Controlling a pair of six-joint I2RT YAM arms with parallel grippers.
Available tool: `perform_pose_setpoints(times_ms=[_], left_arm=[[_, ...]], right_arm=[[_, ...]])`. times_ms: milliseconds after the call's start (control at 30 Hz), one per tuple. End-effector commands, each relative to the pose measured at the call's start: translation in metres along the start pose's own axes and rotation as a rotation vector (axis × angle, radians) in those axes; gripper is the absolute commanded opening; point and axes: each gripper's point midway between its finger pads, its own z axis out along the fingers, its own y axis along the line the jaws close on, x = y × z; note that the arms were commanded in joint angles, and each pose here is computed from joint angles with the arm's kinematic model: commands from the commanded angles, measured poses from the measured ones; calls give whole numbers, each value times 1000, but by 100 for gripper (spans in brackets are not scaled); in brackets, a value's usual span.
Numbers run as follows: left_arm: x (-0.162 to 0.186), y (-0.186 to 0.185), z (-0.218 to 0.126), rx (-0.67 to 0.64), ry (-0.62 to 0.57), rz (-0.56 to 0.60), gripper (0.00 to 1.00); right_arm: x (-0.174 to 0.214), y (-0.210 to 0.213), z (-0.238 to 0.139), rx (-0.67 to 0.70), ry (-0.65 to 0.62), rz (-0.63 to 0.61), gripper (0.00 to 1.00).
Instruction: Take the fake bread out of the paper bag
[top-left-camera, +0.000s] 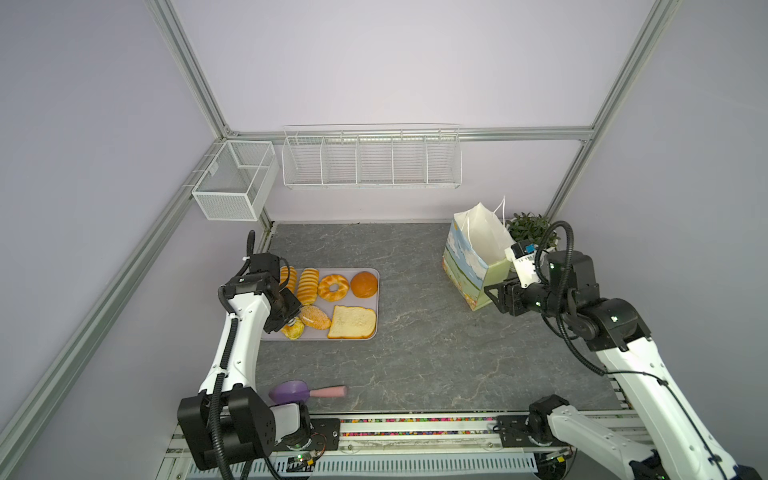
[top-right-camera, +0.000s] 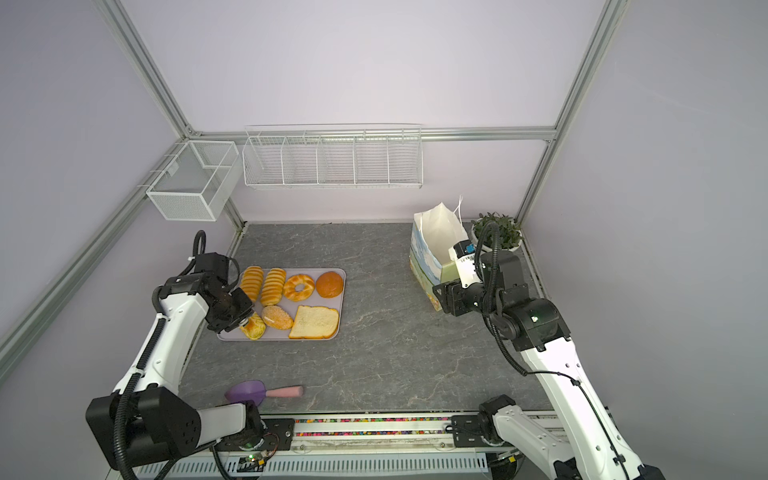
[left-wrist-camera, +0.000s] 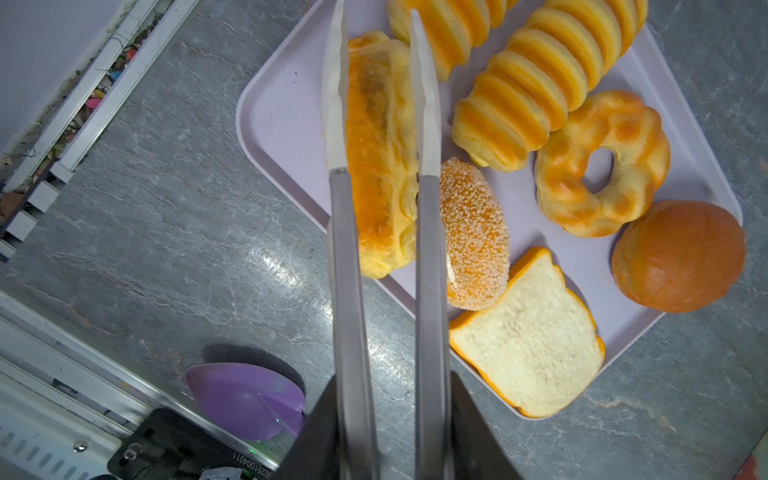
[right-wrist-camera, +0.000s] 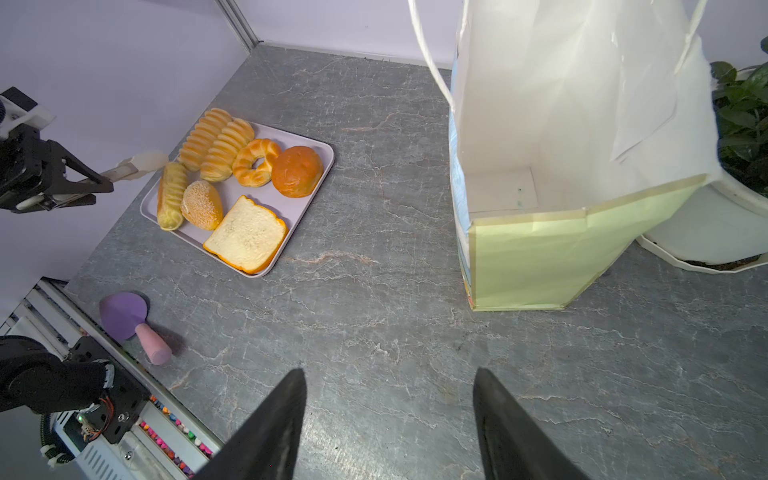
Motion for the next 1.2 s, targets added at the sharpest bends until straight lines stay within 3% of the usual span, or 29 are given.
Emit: perform_pose_setpoints(times_ms=[0,367,933,1167], left_arm=[[2,2,-16,1,-13,28,36],[22,-14,-14,19,32,89,36],[52,-4,21,-29,127,97,36],[51,-2,6,-28,116,105,22]], right_arm=[[0,4,4,-26,-5,10,66],[3,5,5,-31,0,14,65],[13,6,8,-37,17,26,65],[13,6,6,-35,12,20,65]])
